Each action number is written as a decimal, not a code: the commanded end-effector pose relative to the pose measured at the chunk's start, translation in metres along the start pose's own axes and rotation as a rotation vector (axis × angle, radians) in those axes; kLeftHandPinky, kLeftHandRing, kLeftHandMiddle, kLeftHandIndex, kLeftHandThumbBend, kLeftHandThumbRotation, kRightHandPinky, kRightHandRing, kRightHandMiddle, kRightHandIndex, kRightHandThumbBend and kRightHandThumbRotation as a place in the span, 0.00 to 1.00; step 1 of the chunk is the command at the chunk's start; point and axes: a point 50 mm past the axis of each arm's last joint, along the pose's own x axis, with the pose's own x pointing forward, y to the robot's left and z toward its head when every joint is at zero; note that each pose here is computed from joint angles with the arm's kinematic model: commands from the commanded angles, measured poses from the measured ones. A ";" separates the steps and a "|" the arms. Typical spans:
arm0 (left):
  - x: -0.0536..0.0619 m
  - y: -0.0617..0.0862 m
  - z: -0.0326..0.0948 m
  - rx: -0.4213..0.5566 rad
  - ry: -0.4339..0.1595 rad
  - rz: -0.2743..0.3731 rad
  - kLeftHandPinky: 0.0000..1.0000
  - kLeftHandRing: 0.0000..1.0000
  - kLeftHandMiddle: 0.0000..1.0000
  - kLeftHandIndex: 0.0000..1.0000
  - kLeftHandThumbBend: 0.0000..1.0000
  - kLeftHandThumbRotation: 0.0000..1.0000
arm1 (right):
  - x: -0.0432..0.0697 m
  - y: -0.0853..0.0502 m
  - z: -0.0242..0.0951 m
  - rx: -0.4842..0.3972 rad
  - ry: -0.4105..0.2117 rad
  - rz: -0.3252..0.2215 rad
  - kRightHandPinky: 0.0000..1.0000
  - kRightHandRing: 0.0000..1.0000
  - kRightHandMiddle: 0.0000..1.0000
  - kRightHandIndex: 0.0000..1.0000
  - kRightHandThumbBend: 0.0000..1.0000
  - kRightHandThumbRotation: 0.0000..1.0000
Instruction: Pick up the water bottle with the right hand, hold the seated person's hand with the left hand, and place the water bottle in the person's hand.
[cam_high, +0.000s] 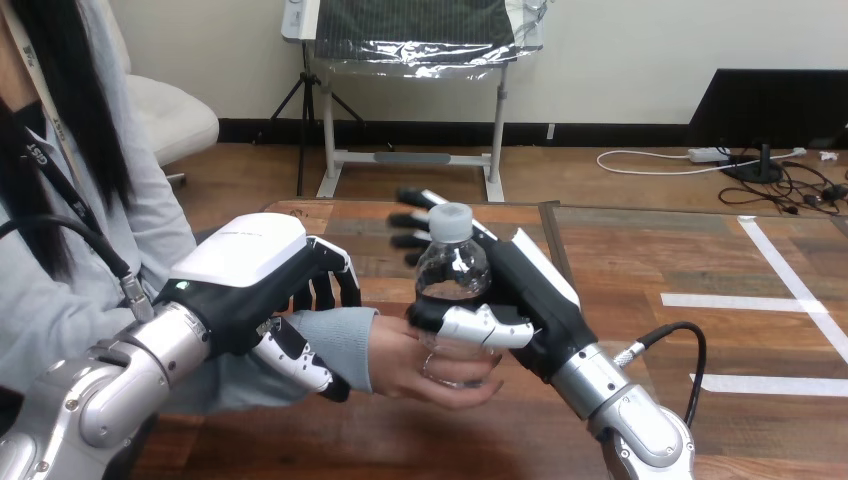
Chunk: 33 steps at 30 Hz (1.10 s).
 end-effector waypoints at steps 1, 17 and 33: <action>0.006 0.023 0.011 0.040 -0.048 0.106 0.49 0.53 0.58 0.63 1.00 0.34 | 0.014 -0.004 0.012 -0.034 -0.050 0.002 1.00 1.00 0.99 1.00 1.00 0.70; 0.001 0.018 0.009 0.052 -0.027 0.091 0.79 0.82 0.83 0.85 1.00 0.43 | 0.010 -0.017 0.011 -0.056 -0.037 -0.052 1.00 1.00 1.00 1.00 1.00 0.78; -0.005 0.012 0.007 0.079 0.010 0.050 0.91 0.96 0.98 0.99 1.00 0.44 | 0.004 -0.030 0.012 -0.078 -0.034 -0.081 1.00 1.00 0.99 1.00 1.00 0.80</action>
